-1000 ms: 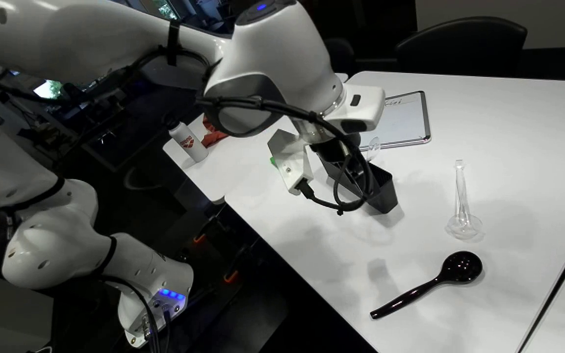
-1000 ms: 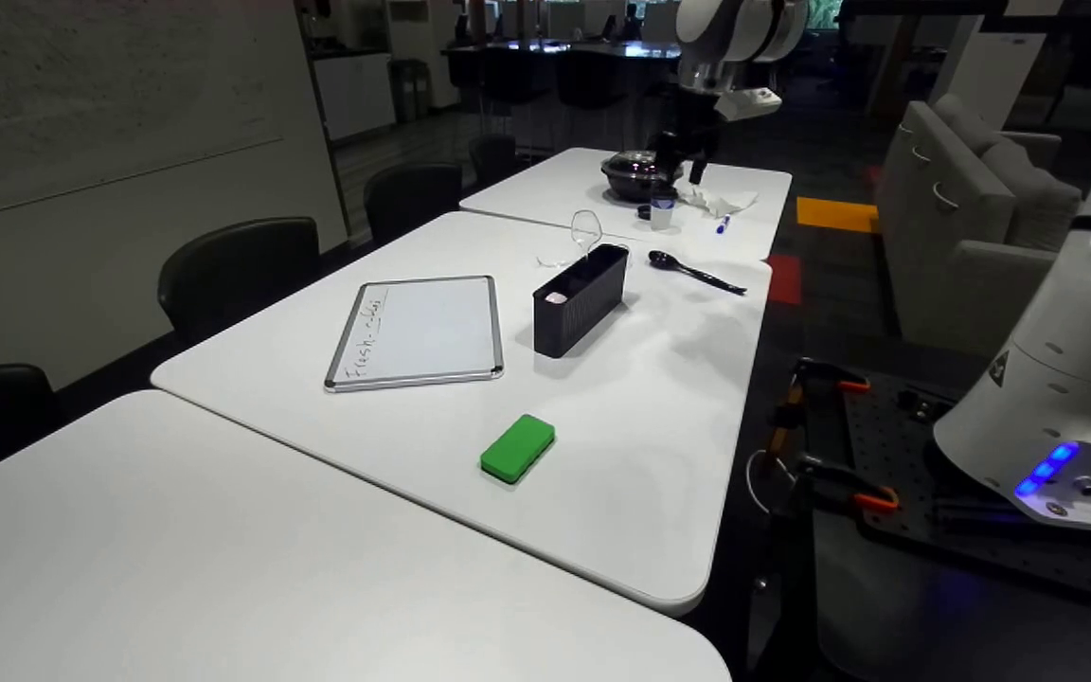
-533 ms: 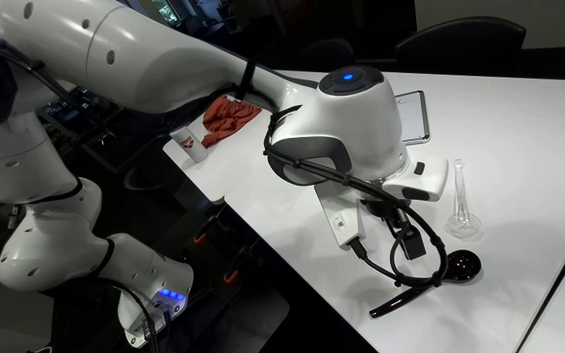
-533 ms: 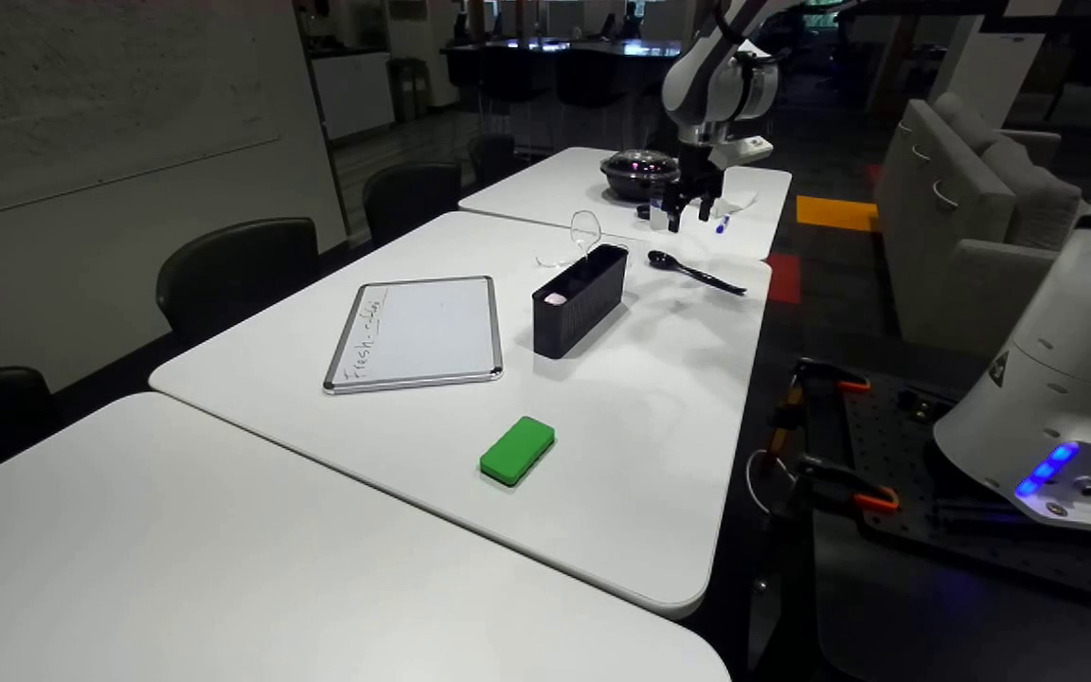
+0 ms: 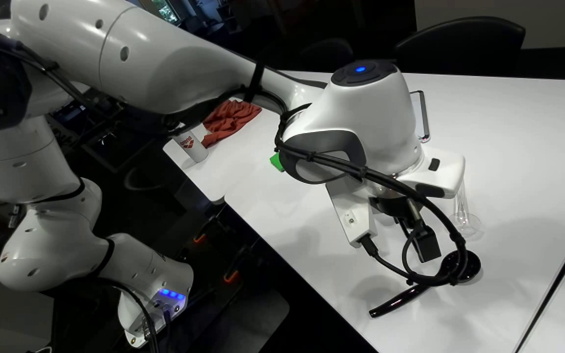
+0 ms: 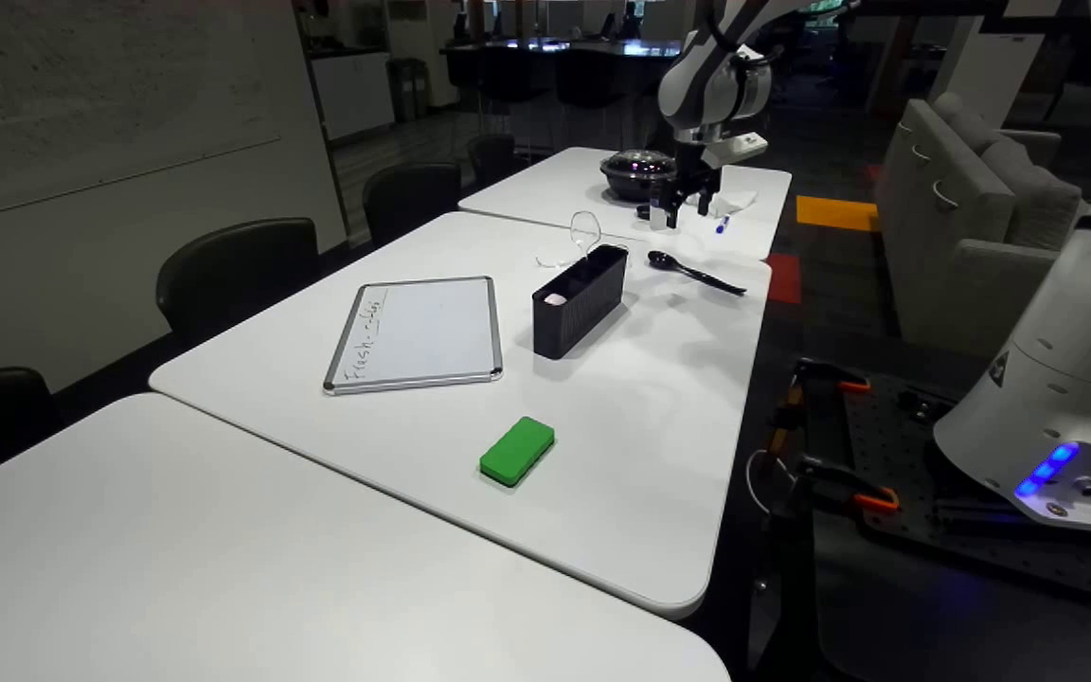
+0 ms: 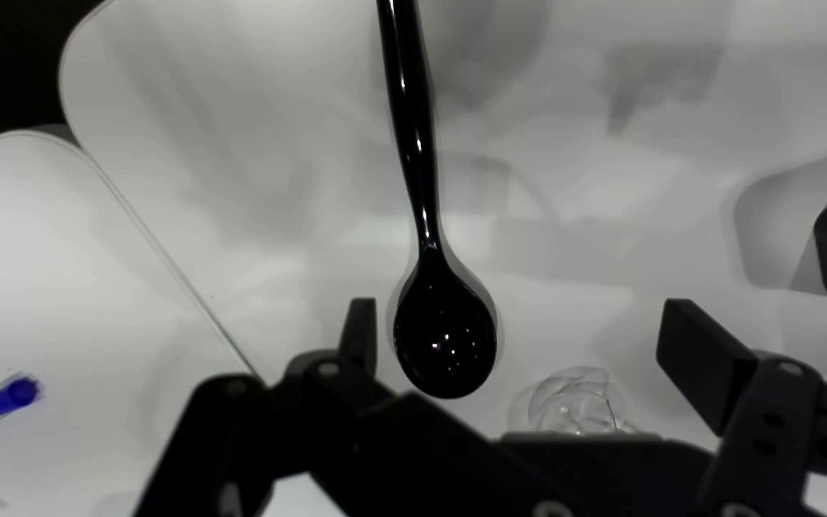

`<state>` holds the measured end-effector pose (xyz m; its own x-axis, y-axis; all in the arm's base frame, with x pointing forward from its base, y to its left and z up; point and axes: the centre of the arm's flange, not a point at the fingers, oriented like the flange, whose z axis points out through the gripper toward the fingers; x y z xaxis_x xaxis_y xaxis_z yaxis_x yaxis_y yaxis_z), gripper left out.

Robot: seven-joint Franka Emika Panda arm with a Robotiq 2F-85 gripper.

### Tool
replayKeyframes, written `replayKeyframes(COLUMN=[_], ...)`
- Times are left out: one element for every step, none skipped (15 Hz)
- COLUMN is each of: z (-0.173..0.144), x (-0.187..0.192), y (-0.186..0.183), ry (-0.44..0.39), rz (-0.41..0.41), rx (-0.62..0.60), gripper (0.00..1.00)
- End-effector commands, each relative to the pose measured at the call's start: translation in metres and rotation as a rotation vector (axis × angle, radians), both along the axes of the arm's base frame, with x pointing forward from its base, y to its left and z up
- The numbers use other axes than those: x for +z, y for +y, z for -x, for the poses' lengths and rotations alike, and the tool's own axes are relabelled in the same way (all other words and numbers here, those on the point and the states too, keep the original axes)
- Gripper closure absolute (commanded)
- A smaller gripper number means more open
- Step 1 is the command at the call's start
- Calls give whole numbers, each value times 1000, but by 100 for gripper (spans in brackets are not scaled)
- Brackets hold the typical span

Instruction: Put the black spoon in the black cutlery holder, put the clear spoon in the cutlery holder, move the cutlery holder to the right side of the table

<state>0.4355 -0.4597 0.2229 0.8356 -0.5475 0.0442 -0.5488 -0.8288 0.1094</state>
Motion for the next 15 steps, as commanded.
replayKeyframes(z=[1, 2, 2, 2, 3, 3, 3, 3, 3, 3, 3, 2, 1, 0, -1], x=[-12, -19, -25, -32, -38, -46, -52, -59, -65, -70, -75, -79, -82, -85, -88], y=[-3, -5, -6, -8, -9, -12, -13, -15, -16, -18, -20, -22, -24, -27, -31], ry=[-2, -2, -4, -12, -19, -25, -29, -34, -37, -40, -45, -48, -51, -50, -49], rz=[16, 16, 17, 13, 15, 13, 16, 15, 15, 14, 9, 7, 2, -6, -14], rx=[17, 31, 36, 36, 37, 43, 39, 43, 42, 40, 39, 39, 40, 44, 47], gripper=[0, 0, 0, 0, 0, 0, 0, 0, 0, 0, 0, 0, 0, 0, 0])
